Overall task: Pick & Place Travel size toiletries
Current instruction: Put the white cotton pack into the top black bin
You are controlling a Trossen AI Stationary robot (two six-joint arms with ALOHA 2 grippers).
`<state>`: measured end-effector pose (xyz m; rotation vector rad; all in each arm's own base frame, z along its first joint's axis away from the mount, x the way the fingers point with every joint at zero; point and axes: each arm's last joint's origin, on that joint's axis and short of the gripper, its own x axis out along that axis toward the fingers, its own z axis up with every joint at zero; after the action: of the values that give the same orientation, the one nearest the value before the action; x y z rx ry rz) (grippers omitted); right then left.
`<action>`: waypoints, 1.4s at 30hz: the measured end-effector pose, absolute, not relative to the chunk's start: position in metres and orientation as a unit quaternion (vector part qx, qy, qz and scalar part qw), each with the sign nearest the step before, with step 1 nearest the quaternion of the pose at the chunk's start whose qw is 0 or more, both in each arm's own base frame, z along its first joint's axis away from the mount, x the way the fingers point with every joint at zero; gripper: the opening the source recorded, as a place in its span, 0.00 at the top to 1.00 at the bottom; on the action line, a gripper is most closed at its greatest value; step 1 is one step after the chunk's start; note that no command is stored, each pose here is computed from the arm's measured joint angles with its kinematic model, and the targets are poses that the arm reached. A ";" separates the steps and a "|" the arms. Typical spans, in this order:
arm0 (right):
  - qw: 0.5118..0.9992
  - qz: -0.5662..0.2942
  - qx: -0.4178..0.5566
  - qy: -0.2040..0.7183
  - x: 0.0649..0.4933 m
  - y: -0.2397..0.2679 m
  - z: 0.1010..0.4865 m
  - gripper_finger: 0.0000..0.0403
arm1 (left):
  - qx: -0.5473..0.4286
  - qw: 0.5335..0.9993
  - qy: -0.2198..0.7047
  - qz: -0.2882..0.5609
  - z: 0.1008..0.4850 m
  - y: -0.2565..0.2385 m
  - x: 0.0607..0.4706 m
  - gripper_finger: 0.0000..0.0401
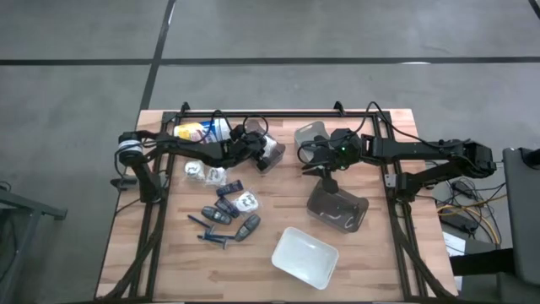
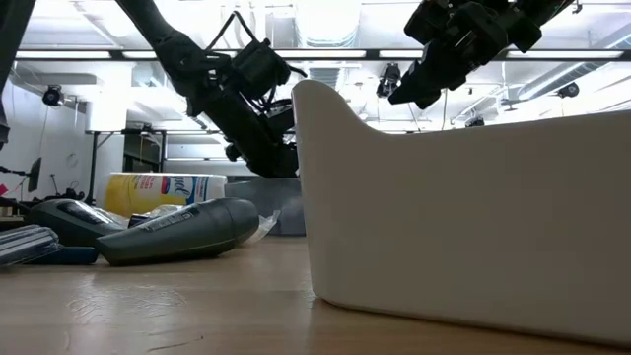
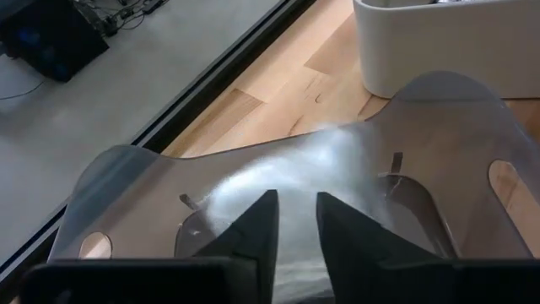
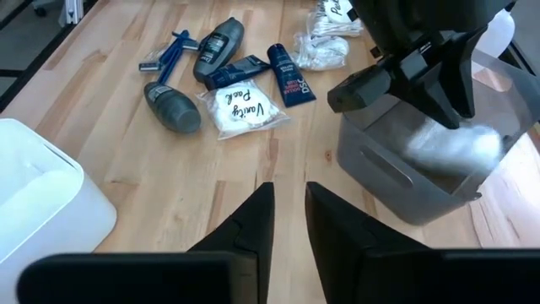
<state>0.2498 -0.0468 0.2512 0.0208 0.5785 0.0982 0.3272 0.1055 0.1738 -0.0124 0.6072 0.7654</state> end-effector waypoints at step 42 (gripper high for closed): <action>0.990 -0.030 -0.058 0.127 0.243 -0.118 0.340 0.52 | 0.026 0.857 0.483 0.179 0.201 -0.038 0.267 0.66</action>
<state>0.2435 -0.1176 0.3402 -0.1159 0.2541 -0.0601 0.2674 -0.0377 0.2010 0.0538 1.0155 0.3761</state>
